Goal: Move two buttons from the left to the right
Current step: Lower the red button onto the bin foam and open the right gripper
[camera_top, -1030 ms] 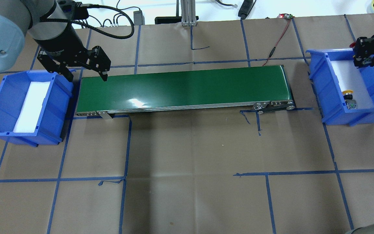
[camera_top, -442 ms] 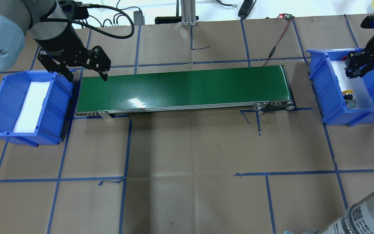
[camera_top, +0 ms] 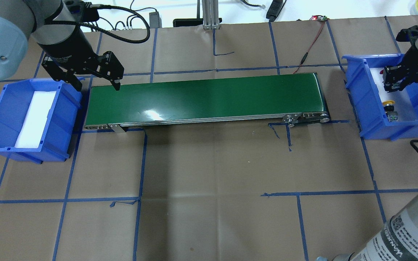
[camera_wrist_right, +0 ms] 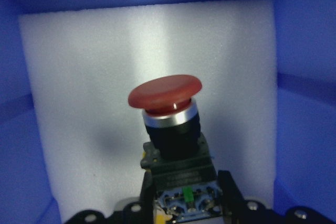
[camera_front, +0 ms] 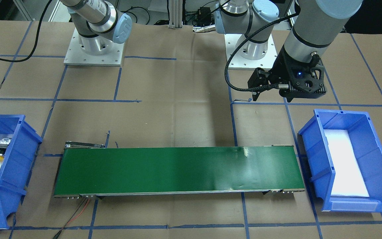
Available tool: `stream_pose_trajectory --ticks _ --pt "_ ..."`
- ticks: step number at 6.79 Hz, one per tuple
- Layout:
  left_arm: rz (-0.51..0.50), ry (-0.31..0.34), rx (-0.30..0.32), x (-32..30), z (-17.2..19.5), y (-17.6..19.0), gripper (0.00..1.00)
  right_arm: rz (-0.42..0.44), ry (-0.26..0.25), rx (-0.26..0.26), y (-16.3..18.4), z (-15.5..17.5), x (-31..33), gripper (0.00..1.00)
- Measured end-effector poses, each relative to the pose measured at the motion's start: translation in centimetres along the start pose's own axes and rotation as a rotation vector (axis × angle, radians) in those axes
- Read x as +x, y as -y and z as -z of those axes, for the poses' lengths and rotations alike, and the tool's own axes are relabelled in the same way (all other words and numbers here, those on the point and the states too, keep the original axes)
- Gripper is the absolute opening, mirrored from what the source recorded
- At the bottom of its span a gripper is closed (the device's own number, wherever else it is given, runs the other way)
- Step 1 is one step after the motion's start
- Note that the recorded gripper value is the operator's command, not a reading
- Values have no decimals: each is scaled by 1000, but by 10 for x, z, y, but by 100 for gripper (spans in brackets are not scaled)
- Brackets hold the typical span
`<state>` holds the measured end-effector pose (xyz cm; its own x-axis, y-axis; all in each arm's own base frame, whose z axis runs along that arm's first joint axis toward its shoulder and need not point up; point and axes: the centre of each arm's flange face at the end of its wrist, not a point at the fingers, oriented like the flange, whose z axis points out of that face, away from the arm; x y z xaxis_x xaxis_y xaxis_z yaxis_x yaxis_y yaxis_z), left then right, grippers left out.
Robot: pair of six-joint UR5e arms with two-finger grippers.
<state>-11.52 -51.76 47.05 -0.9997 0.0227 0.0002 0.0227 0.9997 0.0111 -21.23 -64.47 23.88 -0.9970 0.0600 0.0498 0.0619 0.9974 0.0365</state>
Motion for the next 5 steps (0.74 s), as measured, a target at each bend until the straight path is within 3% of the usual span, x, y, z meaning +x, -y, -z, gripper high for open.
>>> stream_pose_trajectory --ticks 1,2,3,4,5 --pt "0 0 0 0 0 0 100 0 0 -8 0 -5 0 8" --pt "0 0 0 0 0 0 100 2 -4 -15 0 -6 -1 21" --pt "0 0 0 0 0 0 100 4 -12 -19 0 -6 -1 45" --pt "-1 0 0 0 0 0 100 7 -18 -20 0 -5 -2 90" --pt "-1 0 -1 0 0 0 100 15 -20 -16 1 -4 -2 99"
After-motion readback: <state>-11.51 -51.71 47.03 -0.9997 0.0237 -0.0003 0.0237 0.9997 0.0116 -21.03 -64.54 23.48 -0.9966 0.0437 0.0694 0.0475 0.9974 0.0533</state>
